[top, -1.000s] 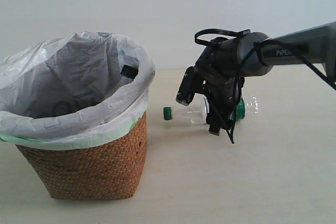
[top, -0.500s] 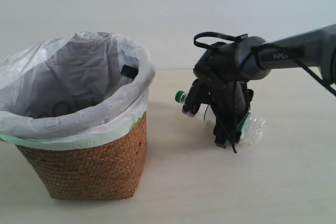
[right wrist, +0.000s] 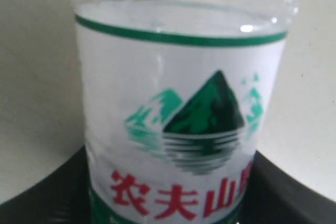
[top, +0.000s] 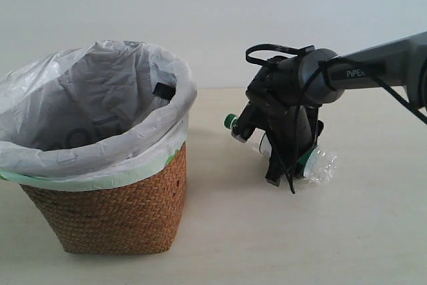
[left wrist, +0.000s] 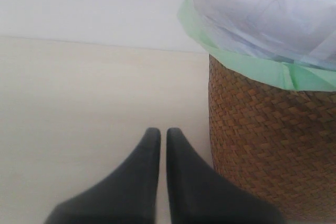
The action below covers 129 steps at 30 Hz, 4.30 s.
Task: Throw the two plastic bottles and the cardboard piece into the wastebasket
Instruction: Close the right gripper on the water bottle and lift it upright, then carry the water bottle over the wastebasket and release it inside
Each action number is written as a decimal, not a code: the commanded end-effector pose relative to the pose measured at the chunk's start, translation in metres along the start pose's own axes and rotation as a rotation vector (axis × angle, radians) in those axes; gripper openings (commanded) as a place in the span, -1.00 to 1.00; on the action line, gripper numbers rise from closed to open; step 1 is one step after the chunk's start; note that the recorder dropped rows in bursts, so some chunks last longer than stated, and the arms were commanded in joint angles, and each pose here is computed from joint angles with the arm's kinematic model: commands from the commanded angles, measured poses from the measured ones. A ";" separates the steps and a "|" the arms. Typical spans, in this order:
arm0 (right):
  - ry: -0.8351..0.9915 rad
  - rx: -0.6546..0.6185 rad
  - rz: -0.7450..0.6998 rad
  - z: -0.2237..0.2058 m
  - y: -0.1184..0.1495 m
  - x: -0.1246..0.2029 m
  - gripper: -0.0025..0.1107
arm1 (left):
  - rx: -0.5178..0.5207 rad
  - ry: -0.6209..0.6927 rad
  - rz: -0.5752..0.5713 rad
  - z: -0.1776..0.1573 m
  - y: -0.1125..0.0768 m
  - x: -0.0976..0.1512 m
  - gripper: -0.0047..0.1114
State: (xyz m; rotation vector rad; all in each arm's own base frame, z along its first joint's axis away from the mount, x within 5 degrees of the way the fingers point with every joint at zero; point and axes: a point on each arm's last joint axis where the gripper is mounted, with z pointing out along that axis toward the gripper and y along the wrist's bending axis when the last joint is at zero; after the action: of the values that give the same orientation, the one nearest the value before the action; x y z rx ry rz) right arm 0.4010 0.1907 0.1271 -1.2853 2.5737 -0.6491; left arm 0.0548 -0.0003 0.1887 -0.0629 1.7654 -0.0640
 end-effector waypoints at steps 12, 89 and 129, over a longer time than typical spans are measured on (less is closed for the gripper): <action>-0.531 -0.145 0.467 -0.092 -0.022 0.006 -0.72 | -0.003 -0.005 -0.001 0.000 0.000 0.001 -0.85; -0.535 0.193 0.885 -0.233 -0.058 0.156 -0.89 | -0.003 -0.005 -0.001 0.000 0.000 0.001 -0.85; -0.931 -0.549 0.867 -0.224 -0.045 0.075 -0.25 | -0.003 -0.005 -0.001 0.000 0.000 0.001 -0.85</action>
State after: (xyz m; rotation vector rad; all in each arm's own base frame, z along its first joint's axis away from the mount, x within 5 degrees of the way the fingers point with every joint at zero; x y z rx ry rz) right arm 0.3113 0.1388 0.3046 -0.1779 2.3086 0.3597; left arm 0.0548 -0.0003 0.1887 -0.0629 1.7654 -0.0640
